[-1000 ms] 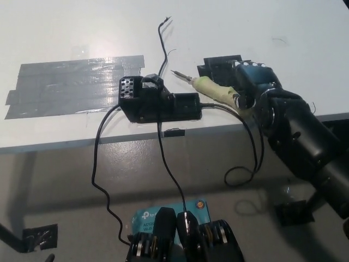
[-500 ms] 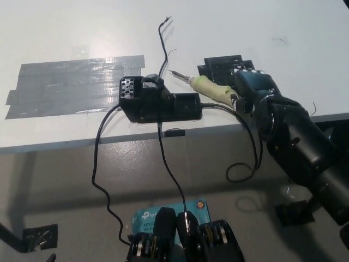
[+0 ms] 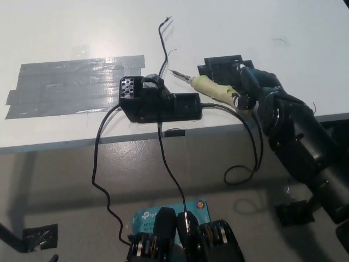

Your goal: The robot uses its right hand to grab and lift the soldering gun kept on the middle of the table and puts it in its base

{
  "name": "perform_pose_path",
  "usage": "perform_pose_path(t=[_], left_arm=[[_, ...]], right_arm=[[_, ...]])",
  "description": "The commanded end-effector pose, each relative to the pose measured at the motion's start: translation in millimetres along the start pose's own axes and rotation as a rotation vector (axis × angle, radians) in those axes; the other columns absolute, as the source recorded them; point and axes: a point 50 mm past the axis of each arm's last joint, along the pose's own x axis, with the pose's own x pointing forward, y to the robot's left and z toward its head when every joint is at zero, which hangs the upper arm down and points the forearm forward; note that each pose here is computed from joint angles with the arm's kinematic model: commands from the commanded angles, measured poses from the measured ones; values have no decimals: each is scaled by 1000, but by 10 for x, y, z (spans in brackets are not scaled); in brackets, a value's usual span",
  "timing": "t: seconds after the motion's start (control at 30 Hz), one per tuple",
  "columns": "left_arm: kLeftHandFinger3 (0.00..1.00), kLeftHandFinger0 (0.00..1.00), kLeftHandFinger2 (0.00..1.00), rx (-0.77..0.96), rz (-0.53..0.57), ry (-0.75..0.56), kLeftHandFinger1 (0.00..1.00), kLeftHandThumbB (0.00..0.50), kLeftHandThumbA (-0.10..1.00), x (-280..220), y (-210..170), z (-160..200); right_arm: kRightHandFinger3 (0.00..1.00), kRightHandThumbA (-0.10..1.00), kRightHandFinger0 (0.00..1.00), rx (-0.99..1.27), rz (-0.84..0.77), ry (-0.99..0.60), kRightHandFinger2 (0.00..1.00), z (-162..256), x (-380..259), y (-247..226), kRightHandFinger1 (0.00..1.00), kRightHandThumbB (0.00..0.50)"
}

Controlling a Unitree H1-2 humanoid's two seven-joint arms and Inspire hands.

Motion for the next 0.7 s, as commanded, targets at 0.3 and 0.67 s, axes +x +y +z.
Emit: perform_pose_path(t=[0.3,0.67], left_arm=[[558,0,274,-1,28,-40,88,500,1000,-45,33,3],[572,0,307,-10,7,-52,72,500,1000,-44,-9,5]], right_arm=[[1000,590,251,-4,-171,-122,433,607,46,-860,325,53],[1000,632,1000,-39,-169,-168,891,719,15,-779,957,60]])
